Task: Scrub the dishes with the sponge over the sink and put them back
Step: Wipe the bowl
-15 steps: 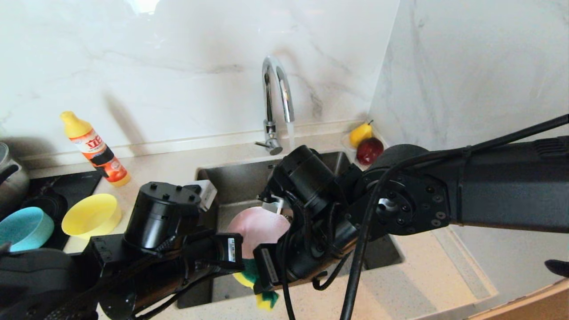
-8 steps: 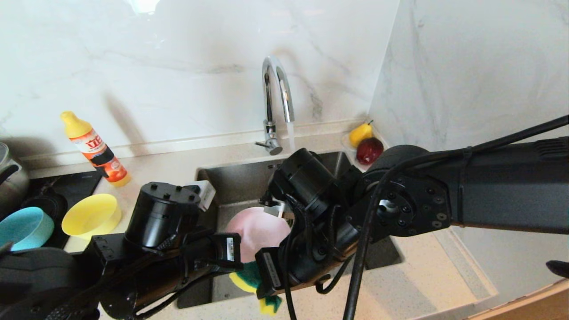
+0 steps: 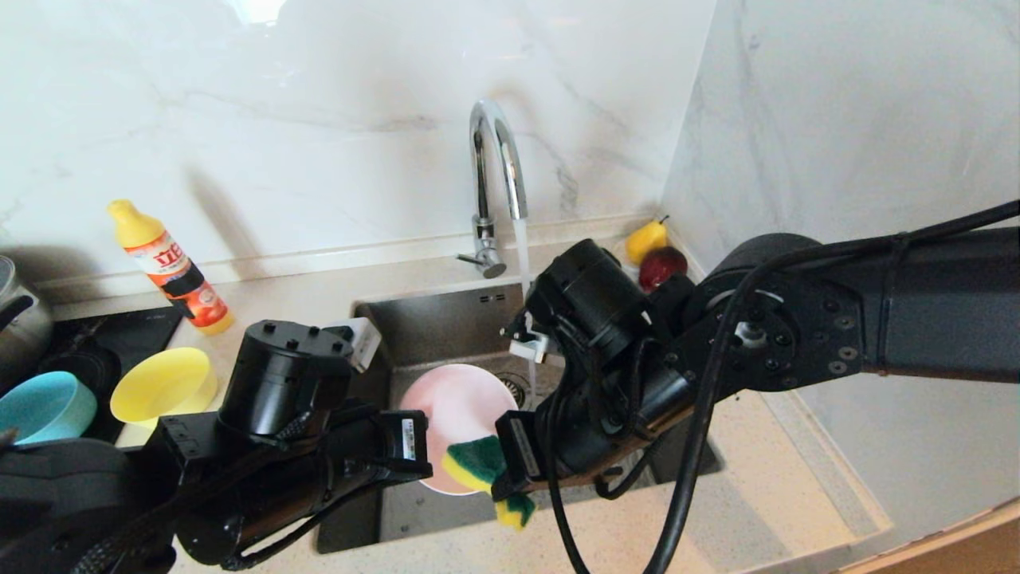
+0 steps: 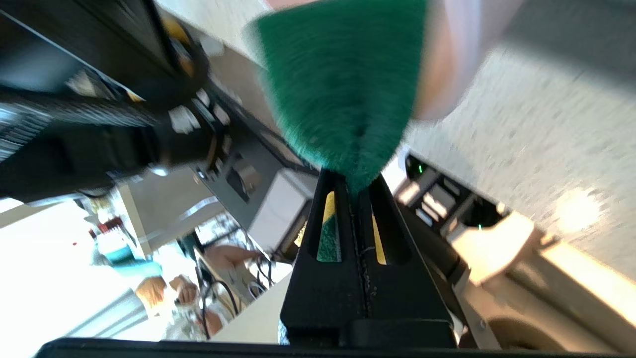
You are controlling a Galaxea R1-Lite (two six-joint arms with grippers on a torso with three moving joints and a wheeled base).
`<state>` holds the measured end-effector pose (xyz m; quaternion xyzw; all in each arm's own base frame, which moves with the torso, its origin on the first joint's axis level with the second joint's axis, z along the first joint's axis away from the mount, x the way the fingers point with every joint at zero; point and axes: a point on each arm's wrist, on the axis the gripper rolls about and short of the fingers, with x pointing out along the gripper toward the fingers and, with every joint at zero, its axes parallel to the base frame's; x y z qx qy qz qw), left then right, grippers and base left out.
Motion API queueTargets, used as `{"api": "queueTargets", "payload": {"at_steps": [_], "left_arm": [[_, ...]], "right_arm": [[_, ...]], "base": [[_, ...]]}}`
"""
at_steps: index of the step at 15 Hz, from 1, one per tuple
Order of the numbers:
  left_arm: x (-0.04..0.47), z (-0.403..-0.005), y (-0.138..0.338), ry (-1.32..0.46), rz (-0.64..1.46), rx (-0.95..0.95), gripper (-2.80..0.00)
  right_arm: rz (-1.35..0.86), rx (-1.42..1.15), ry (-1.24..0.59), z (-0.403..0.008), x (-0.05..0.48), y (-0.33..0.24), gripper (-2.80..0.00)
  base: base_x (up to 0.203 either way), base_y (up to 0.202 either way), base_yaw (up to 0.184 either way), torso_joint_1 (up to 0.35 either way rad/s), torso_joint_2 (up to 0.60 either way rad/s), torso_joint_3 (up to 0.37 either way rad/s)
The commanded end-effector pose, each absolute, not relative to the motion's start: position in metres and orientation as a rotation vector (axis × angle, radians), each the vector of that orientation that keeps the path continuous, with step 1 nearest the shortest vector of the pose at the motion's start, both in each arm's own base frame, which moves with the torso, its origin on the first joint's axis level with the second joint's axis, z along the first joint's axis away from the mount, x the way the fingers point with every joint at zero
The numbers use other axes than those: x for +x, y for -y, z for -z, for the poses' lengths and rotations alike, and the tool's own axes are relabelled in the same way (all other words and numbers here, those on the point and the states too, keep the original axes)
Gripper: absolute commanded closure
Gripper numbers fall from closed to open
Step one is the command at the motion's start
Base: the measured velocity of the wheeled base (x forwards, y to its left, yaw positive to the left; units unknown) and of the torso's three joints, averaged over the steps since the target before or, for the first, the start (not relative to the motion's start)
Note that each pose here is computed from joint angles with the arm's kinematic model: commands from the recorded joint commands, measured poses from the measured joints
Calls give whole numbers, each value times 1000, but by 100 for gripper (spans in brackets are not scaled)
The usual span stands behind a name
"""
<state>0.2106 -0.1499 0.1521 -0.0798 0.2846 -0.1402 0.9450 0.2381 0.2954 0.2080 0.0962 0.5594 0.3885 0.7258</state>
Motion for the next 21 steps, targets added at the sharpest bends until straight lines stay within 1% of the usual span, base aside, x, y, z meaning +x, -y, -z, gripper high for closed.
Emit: {"api": "queueTargets", "payload": {"at_steps": [1, 4, 7, 11, 16, 21], "left_arm": [[209, -151, 149, -582, 284, -159, 0], [206, -144, 147, -607, 281, -145, 0], [203, -141, 146, -617, 282, -137, 0], [201, -148, 144, -583, 291, -155, 0], [201, -150, 144, -577, 292, -161, 0], [202, -152, 145, -569, 294, -165, 0]], "right_arm": [[-860, 241, -1196, -221, 243, -290, 0], [-866, 260, -1159, -230, 248, -288, 0], [-870, 262, -1153, -231, 250, -290, 0], [-872, 253, -1167, -222, 255, -300, 0], [-902, 215, -1205, -212, 243, -319, 0], [-903, 202, -1228, -206, 240, -322, 0]], "base": [[0, 0, 0, 0, 0, 0], [0, 0, 0, 0, 0, 0], [0, 0, 0, 0, 0, 0], [0, 0, 0, 0, 0, 0], [0, 0, 0, 0, 0, 0], [0, 0, 0, 0, 0, 0]]}}
